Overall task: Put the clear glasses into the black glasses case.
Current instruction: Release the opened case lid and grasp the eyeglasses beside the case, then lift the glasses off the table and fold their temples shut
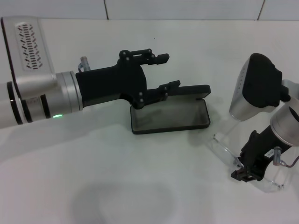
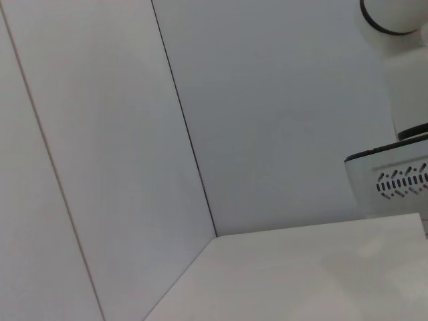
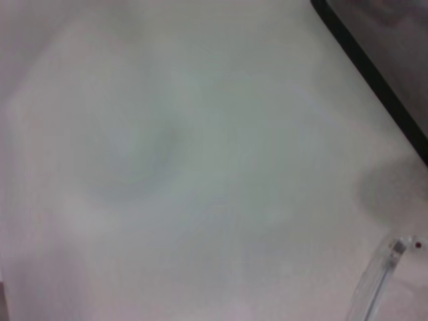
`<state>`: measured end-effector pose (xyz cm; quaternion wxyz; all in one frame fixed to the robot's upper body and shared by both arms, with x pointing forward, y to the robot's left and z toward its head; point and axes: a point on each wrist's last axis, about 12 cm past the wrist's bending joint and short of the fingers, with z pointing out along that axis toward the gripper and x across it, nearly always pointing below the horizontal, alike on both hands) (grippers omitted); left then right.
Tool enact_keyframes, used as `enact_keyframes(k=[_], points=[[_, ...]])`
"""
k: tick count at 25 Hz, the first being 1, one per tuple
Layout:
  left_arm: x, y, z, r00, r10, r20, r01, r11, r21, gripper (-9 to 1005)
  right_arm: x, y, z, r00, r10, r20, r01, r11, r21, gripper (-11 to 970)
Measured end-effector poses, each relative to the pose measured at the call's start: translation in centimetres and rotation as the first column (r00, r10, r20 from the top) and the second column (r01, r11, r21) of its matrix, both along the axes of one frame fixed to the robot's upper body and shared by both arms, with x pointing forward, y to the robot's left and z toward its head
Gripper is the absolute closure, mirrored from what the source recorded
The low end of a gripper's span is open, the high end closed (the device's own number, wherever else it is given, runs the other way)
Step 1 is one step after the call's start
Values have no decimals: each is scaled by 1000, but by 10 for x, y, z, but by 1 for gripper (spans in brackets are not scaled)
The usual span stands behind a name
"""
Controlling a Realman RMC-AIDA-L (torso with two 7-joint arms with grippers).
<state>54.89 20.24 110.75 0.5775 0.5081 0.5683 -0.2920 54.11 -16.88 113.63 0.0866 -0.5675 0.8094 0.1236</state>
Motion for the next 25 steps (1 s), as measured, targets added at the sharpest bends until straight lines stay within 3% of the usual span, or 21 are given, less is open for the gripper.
enact_keyframes(k=[5,14,20,25], points=[[0,0,-1,1000,2,-3,-2,1000,0,411,0,-1,2,1000,19,6,-19,1000,-5,677],[-6,2,-1,1000,-19,-12,19,1000,-23,411,-5,-16,20,994,111,-7,-111,993,48,827],[-14,8,6,997,-73,-11,72,994,-84,411,-7,-40,44,985,169,19,-169,962,213,842],[-25,17,12,991,-135,-21,127,967,-222,411,-7,-64,48,972,203,115,-233,876,422,841]])
